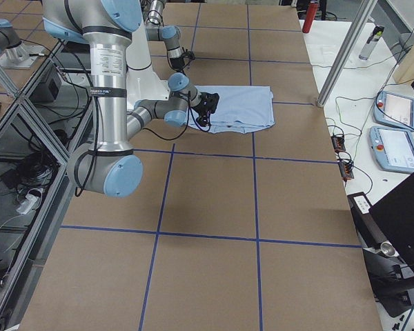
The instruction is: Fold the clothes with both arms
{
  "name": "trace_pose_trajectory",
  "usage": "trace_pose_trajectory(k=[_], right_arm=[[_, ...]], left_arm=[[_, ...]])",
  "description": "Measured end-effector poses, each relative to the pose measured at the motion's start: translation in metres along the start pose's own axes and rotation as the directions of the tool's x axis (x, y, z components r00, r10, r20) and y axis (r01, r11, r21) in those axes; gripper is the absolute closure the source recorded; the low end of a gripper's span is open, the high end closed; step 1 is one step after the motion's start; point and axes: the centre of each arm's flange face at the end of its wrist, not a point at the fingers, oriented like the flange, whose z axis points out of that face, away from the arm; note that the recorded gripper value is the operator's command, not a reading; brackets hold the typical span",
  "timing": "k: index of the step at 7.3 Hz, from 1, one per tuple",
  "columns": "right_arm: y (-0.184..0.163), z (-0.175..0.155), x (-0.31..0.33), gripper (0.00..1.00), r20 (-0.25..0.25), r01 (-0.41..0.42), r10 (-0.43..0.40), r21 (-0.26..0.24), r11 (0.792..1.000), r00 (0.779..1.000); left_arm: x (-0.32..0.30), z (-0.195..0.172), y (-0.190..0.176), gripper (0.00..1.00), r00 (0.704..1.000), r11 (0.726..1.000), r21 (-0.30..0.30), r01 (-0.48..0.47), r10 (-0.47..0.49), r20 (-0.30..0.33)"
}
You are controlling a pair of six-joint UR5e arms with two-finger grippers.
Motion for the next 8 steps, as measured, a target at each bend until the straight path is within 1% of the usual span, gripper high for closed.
trace_pose_trajectory(k=[1,2,3,4,6,7,8], right_arm=[[0.003,0.005,-0.004,0.0,-0.045,-0.013,0.014,0.01,1.0,0.999],[0.014,0.013,-0.017,0.02,-0.099,-0.038,0.04,0.02,0.999,0.994],[0.036,0.022,-0.038,0.05,-0.152,-0.059,0.063,0.035,0.998,0.986],[0.063,0.03,-0.06,0.12,-0.199,-0.082,0.09,0.046,0.996,0.976],[0.106,0.036,-0.082,0.12,-0.29,-0.127,0.139,0.058,0.99,0.947],[0.122,0.038,-0.079,0.12,-0.328,-0.126,0.14,0.064,0.99,0.934],[0.132,0.041,-0.073,0.12,-0.349,-0.114,0.134,0.077,0.991,0.928]], left_arm=[[0.0,0.0,0.0,1.0,1.0,1.0,0.0,0.0,0.0,-0.001],[0.001,0.0,0.0,1.0,1.0,1.0,0.0,0.0,0.0,-0.002],[0.001,-0.001,0.0,1.0,1.0,1.0,0.0,0.001,-0.001,-0.002],[0.001,-0.001,0.0,1.0,1.0,1.0,0.0,0.001,-0.001,-0.003],[0.002,-0.001,0.0,1.0,1.0,1.0,-0.002,0.001,-0.001,-0.004],[0.002,-0.001,0.0,1.0,1.0,1.0,-0.003,0.001,-0.001,-0.004],[0.002,-0.001,0.0,1.0,1.0,1.0,-0.003,0.001,-0.001,-0.005]])
